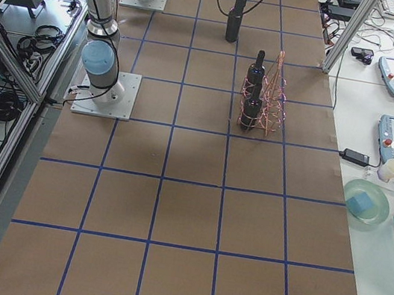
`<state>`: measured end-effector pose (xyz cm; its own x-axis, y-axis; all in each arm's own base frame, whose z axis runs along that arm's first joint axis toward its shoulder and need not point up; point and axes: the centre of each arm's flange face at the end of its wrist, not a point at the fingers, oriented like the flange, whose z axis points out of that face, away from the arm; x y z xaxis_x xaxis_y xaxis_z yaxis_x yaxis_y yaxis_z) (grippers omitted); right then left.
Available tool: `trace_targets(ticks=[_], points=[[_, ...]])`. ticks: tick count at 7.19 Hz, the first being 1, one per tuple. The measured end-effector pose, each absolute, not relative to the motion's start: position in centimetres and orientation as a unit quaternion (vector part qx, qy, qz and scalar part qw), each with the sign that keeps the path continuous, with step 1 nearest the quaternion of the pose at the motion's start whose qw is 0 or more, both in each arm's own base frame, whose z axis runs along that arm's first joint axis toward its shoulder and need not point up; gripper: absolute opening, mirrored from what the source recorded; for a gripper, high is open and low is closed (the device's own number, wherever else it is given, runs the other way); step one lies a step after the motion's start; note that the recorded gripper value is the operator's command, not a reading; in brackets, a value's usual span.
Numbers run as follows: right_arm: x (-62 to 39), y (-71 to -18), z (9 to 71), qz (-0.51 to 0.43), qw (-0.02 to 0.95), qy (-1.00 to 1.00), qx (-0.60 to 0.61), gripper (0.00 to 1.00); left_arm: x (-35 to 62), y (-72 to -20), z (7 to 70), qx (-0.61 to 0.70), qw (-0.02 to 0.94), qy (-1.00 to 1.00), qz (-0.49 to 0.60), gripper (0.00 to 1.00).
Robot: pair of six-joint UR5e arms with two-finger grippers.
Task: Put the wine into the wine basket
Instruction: 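Open the left gripper and withdraw it while the right gripper moves toward the bottle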
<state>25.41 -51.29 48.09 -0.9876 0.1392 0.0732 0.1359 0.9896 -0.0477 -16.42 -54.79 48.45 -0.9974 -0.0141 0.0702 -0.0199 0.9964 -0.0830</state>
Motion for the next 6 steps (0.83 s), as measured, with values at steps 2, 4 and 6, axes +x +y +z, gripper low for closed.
trace_targets(ticks=[2, 4, 6], points=[[33.6, -51.0, 45.3, 0.038, 0.025, -0.993, -0.105, 1.0, -8.6, -55.5, 50.6, 0.014, 0.027, -0.999, 0.041, 1.0], [39.4, -49.3, 44.5, 0.042, 0.009, -0.987, -0.155, 1.0, -4.1, -54.5, 52.2, 0.024, 0.006, -0.999, 0.04, 1.0], [44.8, -48.9, 45.1, 0.044, -0.021, -0.982, -0.181, 1.0, -2.4, -53.5, 53.1, 0.034, -0.004, -0.999, 0.038, 1.0]])
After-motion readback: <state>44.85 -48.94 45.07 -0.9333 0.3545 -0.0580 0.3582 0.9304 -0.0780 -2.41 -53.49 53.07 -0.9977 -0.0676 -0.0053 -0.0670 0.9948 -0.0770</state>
